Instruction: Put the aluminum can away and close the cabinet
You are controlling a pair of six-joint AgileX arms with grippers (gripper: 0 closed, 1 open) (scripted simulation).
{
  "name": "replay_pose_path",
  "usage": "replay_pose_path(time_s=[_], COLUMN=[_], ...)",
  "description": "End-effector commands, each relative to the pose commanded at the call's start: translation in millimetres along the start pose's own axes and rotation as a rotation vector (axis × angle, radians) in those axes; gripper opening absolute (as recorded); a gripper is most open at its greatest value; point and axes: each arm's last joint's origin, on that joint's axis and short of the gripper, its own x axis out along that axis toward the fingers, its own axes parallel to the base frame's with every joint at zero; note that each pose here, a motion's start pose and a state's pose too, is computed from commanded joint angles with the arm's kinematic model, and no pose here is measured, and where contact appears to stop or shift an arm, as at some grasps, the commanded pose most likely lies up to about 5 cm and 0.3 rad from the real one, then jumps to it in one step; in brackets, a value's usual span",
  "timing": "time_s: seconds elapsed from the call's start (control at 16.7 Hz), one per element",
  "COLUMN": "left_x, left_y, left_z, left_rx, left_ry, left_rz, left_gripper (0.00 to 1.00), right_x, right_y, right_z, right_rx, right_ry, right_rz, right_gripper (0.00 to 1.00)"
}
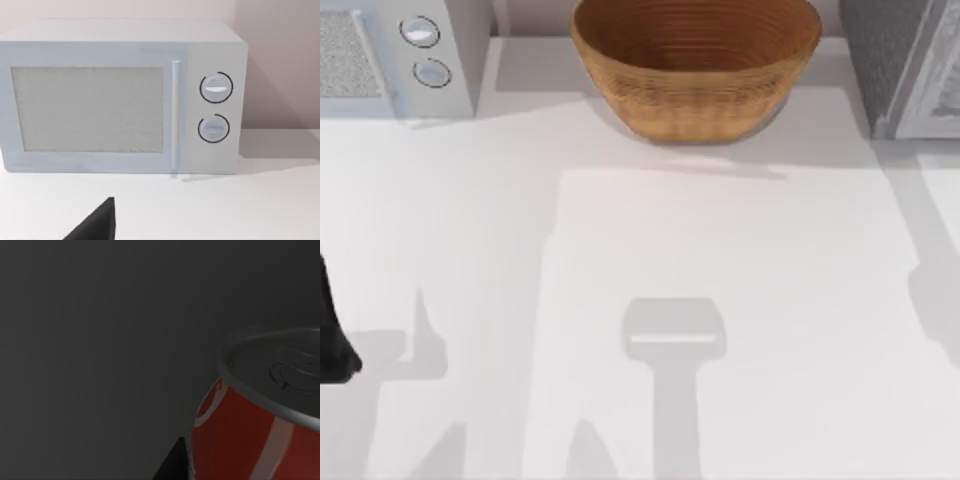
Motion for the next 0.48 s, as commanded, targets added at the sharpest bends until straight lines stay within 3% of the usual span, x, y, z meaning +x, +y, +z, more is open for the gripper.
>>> replay_pose_path(time_s=[0.18,0.48], left_x=[0.0,0.0], left_y=[0.0,0.0], left_z=[0.0,0.0], left_rx=[0.0,0.0], left_ry=[0.0,0.0], left_rz=[0.0,0.0], left_gripper=[1.0,1.0], right_x=[0.0,0.0], right_y=[0.0,0.0], right_z=[0.0,0.0], right_rx=[0.0,0.0], right_ry=[0.0,0.0], right_rz=[0.0,0.0], right_gripper=[0.0,0.38])
